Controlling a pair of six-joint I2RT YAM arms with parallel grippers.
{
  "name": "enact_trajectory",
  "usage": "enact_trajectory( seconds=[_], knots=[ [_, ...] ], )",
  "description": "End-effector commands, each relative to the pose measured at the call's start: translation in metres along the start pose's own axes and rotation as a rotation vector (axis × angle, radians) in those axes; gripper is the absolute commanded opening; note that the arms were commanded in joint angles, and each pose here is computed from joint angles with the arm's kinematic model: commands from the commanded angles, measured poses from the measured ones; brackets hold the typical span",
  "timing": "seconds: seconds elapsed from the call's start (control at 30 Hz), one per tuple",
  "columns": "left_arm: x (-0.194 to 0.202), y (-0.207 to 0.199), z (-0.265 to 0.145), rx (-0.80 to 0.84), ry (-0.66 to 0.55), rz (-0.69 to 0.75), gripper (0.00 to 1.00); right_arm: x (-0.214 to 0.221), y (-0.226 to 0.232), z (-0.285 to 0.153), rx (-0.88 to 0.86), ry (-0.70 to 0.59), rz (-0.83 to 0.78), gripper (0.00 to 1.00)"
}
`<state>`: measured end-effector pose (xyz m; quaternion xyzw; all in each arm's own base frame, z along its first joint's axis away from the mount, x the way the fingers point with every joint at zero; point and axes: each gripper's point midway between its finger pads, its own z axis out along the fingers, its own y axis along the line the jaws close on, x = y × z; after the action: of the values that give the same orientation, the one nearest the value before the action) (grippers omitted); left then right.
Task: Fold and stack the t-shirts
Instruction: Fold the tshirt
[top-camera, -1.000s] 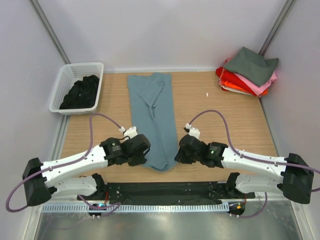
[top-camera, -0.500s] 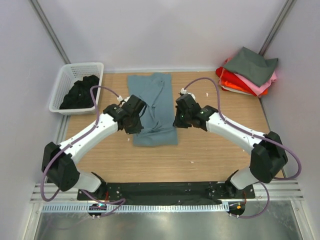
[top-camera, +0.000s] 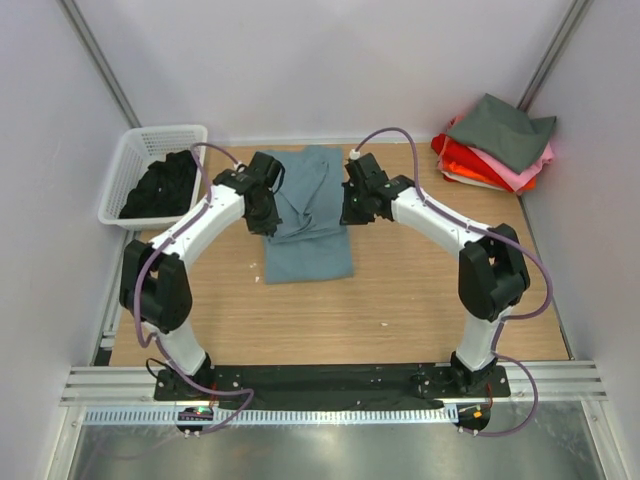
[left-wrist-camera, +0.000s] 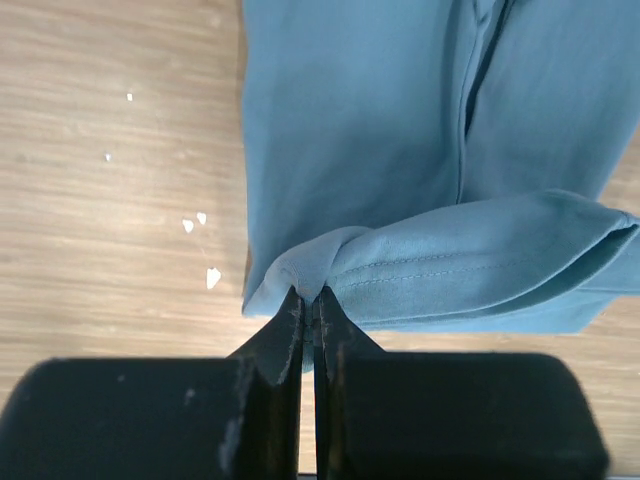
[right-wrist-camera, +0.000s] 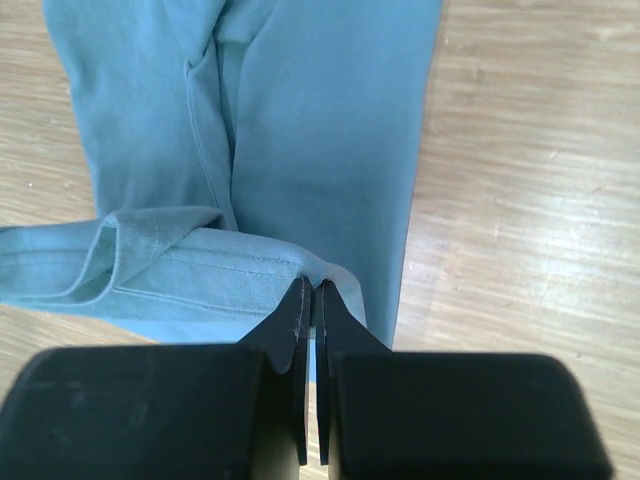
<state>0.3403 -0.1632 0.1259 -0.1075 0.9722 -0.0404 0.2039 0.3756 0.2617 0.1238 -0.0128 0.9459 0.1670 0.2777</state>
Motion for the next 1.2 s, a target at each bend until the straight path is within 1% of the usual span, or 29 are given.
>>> enact_trajectory(
  seconds=[0.0,0.13,0.17,0.27,0.3,0.6,0.63,0.67,0.7,0.73,0.77,0.8,0.83,0.87,0.9,0.97,1.0,1.03,1.07,1.1,1.13,1.17],
  knots=[
    [-0.022,-0.001,-0.002,0.014,-0.019,0.022,0.00,-0.029,0.007,-0.007,-0.039,-0.044,-0.027,0.01],
    [-0.034,-0.002,0.010,0.005,-0.006,0.023,0.00,-0.040,0.002,0.006,-0.028,-0.034,-0.035,0.01],
    [-0.037,-0.001,0.012,0.007,-0.001,0.017,0.00,-0.050,0.003,0.005,-0.032,-0.049,-0.032,0.01],
    [-0.047,-0.001,0.020,-0.003,0.004,0.014,0.00,-0.052,-0.003,0.019,-0.016,-0.025,-0.036,0.01],
    [-0.052,-0.002,0.020,-0.002,0.001,0.012,0.00,-0.061,-0.002,0.018,-0.020,-0.040,-0.032,0.01],
    [-0.073,-0.005,0.053,-0.037,0.033,-0.001,0.00,-0.072,-0.014,0.061,-0.007,-0.004,-0.020,0.01],
    [-0.077,-0.002,0.056,-0.042,0.035,-0.013,0.01,-0.076,-0.018,0.064,-0.005,-0.009,-0.015,0.01],
    [-0.076,0.001,0.068,-0.057,0.055,-0.018,0.01,-0.079,-0.020,0.072,-0.002,-0.007,-0.014,0.01],
    [-0.082,0.000,0.068,-0.054,0.054,-0.023,0.04,-0.081,-0.022,0.074,-0.001,-0.003,-0.011,0.02],
    [-0.084,0.000,0.070,-0.051,0.061,-0.031,0.06,-0.083,-0.024,0.078,-0.004,-0.002,-0.009,0.05],
    [-0.086,0.003,0.076,-0.056,0.071,-0.037,0.09,-0.097,-0.023,0.075,-0.019,-0.026,-0.005,0.11],
    [-0.089,0.003,0.082,-0.059,0.082,-0.038,0.22,-0.095,-0.027,0.083,-0.017,-0.009,-0.008,0.37],
    [-0.093,0.006,0.085,-0.058,0.090,-0.046,0.32,-0.100,-0.028,0.084,-0.026,-0.012,-0.007,0.52],
    [-0.097,0.009,0.086,-0.066,0.088,-0.050,0.44,-0.120,-0.028,0.077,-0.038,-0.050,-0.001,0.67],
    [-0.104,0.011,0.086,-0.077,0.090,-0.058,0.59,-0.122,-0.032,0.079,-0.038,-0.042,0.000,0.70],
    [-0.117,0.019,0.079,-0.088,0.072,-0.081,0.63,-0.146,-0.036,0.064,-0.060,-0.085,0.017,0.71],
    [-0.125,0.021,0.068,-0.093,0.055,-0.088,0.66,-0.149,-0.037,0.059,-0.065,-0.090,0.020,0.72],
    [-0.132,0.026,0.058,-0.096,0.028,-0.098,0.66,-0.158,-0.034,0.043,-0.075,-0.118,0.018,0.72],
    [-0.138,0.032,0.048,-0.117,-0.004,-0.100,0.67,-0.154,-0.037,0.040,-0.070,-0.116,0.016,0.73],
    [-0.137,0.036,0.043,-0.132,-0.010,-0.099,0.68,-0.152,-0.039,0.034,-0.070,-0.117,0.012,0.73],
    [-0.141,0.038,0.022,-0.124,-0.050,-0.102,0.70,-0.156,-0.033,0.011,-0.087,-0.153,0.008,0.73],
    [-0.143,0.039,0.016,-0.118,-0.075,-0.105,0.70,-0.133,-0.039,0.019,-0.089,-0.105,0.021,0.73]
  ],
)
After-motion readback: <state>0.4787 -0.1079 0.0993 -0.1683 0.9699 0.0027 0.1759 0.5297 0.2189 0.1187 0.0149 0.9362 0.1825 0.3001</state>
